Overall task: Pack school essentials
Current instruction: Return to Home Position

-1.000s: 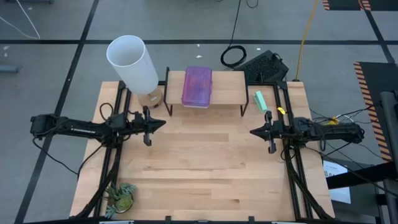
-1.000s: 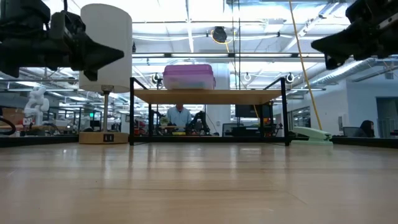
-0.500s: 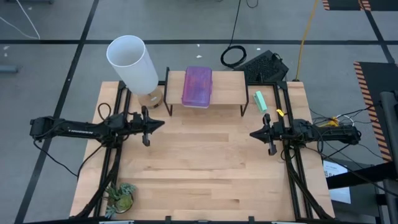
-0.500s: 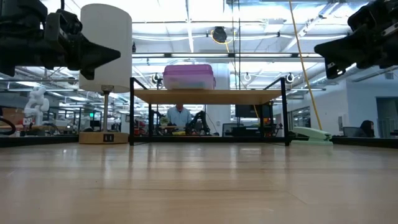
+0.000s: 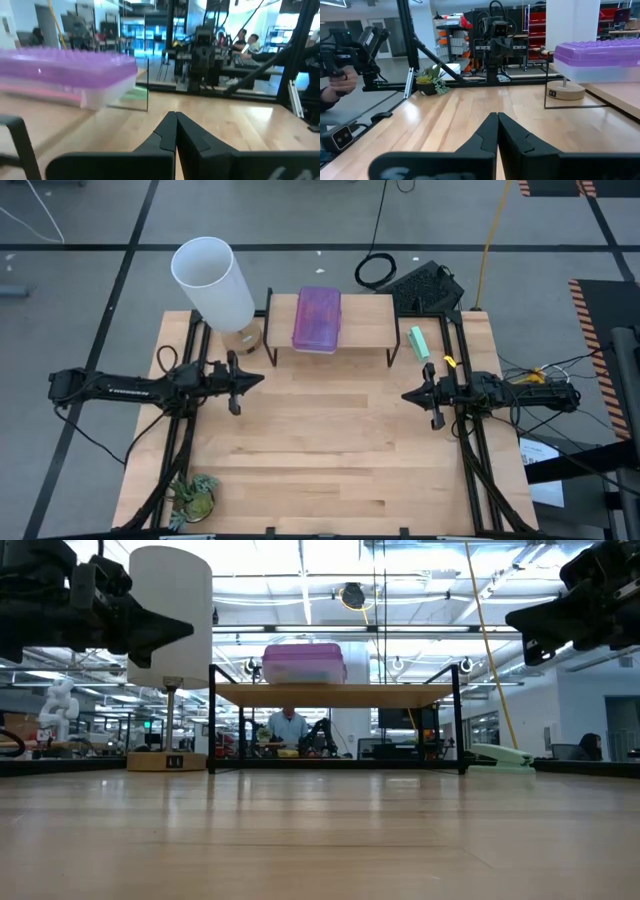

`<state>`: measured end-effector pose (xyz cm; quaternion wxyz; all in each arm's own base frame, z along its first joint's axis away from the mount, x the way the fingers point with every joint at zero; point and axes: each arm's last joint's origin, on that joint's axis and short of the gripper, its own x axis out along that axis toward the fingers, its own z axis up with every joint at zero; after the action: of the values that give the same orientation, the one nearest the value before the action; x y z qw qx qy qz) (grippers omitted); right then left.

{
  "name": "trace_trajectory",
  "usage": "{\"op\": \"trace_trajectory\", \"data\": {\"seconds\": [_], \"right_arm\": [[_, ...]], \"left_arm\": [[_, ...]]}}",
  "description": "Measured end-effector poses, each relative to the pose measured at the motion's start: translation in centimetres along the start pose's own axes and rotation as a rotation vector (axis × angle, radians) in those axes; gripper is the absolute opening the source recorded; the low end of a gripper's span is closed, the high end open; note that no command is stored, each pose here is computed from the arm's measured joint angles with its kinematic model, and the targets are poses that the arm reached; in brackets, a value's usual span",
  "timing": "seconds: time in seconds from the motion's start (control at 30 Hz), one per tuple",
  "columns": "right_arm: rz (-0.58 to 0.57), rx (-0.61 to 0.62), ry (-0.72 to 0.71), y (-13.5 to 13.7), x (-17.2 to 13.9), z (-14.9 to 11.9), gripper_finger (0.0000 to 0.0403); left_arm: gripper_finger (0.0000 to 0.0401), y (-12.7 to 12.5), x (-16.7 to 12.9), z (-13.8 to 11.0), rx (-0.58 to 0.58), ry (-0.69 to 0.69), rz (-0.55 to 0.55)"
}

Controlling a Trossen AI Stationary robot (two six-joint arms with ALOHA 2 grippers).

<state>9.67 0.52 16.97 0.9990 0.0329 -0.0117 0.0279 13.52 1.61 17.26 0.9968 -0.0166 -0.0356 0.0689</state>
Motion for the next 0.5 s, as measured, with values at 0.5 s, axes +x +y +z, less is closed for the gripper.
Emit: {"op": "trace_trajectory", "data": {"seconds": [0.5], "right_arm": [[0.022, 0.028, 0.010, 0.1, 0.0, -0.1, 0.0000]], "left_arm": [[0.0003, 0.1, -3.4, 0.7, 0.041, -0.038, 0.027]]}}
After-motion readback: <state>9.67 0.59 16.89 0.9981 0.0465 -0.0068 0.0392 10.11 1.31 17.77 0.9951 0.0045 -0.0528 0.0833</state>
